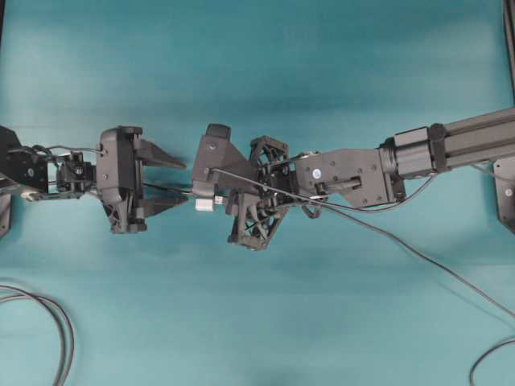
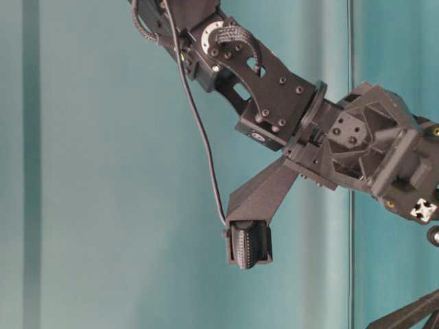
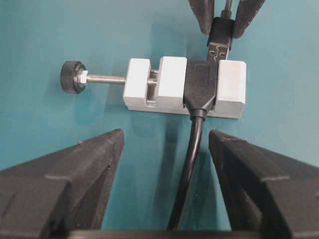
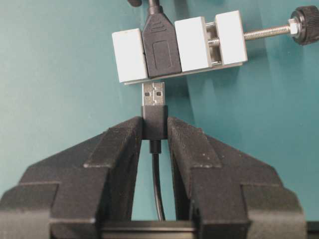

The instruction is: Insert the USB cable into the female connector supported by the left arm.

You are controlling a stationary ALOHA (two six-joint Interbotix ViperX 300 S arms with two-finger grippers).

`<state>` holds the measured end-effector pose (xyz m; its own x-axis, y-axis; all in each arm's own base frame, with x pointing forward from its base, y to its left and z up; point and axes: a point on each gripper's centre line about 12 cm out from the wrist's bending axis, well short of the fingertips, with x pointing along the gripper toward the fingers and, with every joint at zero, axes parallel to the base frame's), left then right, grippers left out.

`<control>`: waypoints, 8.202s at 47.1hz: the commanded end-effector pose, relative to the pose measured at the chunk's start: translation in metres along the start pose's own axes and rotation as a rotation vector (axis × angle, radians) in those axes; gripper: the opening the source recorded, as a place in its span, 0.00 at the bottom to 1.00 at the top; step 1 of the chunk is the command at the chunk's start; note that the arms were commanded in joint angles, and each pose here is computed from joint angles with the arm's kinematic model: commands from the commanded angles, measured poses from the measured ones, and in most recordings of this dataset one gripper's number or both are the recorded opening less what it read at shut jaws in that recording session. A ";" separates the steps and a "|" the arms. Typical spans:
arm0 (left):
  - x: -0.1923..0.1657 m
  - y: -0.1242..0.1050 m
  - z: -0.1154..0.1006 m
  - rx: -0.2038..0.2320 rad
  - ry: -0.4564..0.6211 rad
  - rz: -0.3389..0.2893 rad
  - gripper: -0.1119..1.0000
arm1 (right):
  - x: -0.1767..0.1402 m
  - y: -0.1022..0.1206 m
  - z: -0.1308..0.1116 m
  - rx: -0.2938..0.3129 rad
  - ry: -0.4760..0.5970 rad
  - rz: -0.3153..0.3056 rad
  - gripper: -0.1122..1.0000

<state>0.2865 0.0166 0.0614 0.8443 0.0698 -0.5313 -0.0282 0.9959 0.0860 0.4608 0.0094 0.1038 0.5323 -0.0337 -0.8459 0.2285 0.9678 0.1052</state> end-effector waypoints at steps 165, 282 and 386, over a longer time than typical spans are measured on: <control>0.003 0.003 0.008 0.018 -0.024 0.008 0.79 | -0.006 -0.001 0.019 -0.087 -0.049 -0.014 0.29; 0.011 -0.003 0.019 0.035 -0.057 -0.010 0.79 | -0.008 -0.017 0.037 -0.112 -0.117 -0.033 0.29; 0.034 -0.003 0.026 0.073 0.042 -0.029 0.68 | -0.006 -0.001 0.049 -0.302 -0.046 -0.075 0.29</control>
<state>0.3123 0.0167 0.0602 0.8031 0.0542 -0.5933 0.0265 0.9916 0.1263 0.4855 -0.0021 0.1096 0.5015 -0.1114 -0.8579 0.0088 0.9923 -0.1237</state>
